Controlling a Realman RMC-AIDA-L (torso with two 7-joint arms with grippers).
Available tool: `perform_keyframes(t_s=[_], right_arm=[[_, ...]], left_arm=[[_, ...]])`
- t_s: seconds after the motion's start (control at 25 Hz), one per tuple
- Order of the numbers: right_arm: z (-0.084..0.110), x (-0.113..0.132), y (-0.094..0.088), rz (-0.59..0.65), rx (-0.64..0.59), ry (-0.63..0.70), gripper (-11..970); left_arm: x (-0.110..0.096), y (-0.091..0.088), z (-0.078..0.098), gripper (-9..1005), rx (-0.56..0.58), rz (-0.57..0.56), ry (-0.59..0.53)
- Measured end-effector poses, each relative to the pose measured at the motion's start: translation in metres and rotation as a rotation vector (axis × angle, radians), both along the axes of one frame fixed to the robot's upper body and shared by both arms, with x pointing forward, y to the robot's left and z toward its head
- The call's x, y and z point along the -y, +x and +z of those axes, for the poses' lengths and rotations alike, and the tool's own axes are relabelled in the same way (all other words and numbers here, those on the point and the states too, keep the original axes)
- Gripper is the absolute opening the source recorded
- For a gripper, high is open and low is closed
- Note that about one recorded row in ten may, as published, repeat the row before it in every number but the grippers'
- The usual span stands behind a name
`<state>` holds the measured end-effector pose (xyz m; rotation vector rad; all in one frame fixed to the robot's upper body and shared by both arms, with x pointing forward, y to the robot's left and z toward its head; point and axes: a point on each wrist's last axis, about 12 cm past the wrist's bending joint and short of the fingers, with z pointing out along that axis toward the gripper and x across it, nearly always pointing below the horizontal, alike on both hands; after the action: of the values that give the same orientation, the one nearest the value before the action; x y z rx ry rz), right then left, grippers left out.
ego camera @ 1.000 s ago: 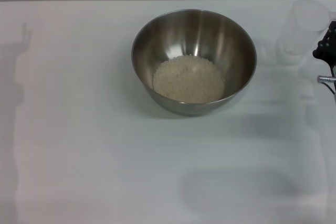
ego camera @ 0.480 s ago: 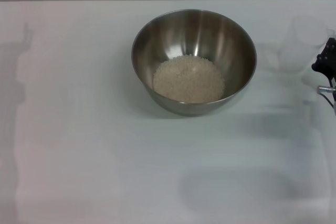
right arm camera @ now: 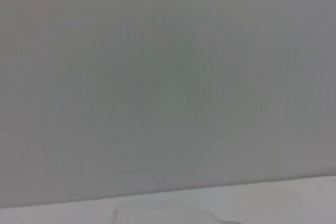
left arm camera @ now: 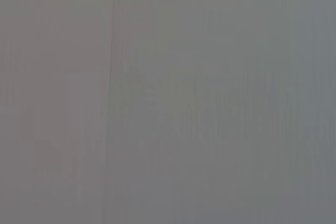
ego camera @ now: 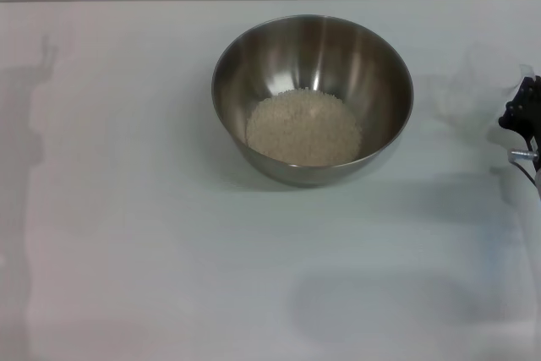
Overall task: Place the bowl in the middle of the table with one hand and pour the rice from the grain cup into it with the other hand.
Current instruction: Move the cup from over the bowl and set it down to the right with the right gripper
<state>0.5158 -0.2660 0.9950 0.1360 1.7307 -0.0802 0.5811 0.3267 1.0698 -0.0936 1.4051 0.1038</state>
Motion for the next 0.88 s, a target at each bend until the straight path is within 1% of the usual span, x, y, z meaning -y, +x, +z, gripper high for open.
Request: perform_keyframes(t_s=[0.44, 0.88], right_arm=[[-0.0033, -0.0002, 0.0011, 0.011, -0.031, 0.002, 5], [-0.0027, -0.0019, 0.0003, 0.026, -0.025, -0.004, 18]], left_arm=[[0.0012, 0.0003, 0.0, 816, 0.0, -0.004, 0.001], [0.0008, -0.0009, 0.0007, 816, 0.011, -0.002, 0.003]])
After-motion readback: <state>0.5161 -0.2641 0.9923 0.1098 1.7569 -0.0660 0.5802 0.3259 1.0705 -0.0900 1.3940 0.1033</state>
